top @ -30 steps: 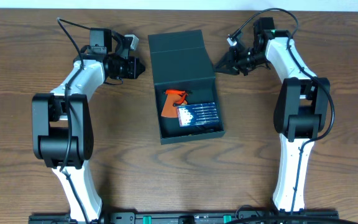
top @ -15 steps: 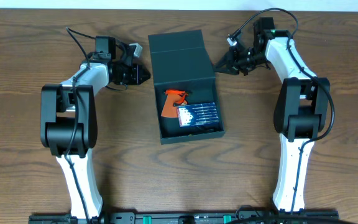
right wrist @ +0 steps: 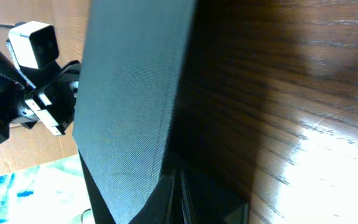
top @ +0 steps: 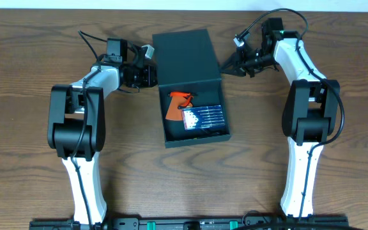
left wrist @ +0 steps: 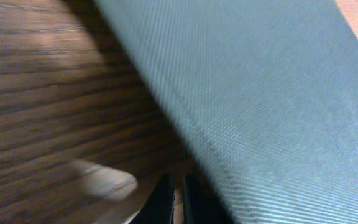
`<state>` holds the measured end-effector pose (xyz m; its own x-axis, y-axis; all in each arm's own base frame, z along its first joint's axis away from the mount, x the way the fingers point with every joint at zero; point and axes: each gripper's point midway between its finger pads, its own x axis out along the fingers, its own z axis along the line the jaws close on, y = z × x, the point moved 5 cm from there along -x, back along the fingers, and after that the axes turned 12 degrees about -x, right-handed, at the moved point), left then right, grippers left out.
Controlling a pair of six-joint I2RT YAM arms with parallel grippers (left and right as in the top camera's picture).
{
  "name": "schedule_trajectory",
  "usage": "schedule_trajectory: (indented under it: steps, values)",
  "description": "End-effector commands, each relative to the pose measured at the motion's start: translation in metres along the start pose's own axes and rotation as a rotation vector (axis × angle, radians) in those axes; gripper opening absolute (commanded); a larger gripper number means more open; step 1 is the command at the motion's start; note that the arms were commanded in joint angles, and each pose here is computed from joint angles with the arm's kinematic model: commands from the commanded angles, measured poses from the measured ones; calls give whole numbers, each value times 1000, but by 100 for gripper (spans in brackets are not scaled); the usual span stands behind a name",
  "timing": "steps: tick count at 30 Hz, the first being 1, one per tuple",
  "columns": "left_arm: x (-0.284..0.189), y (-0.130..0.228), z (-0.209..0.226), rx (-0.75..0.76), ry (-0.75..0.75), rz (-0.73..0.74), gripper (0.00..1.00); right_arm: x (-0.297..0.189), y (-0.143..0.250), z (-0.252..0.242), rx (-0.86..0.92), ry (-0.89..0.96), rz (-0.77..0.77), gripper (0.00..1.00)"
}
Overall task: Pack container
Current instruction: 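Push the lid's far edge with both grippers to tip it forward, then swing the lid down over the box with both grippers to close it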
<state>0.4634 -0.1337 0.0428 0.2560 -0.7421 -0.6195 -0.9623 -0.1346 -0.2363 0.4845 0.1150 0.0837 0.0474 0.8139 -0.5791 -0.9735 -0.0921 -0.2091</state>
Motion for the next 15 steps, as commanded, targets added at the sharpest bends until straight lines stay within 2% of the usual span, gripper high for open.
schedule_trajectory:
  steps: [1, 9, 15]
  values:
    - [9, 7, -14, 0, 86, 47, 6, 10, 2, 9, -6, -79, 13, 5]
    - [3, 5, -21, 5, 88, 39, 6, 8, 1, 21, -63, -179, -3, 6]
    - [-15, -3, -43, 41, 99, 8, 6, 6, 4, 22, -66, -191, 5, 5]
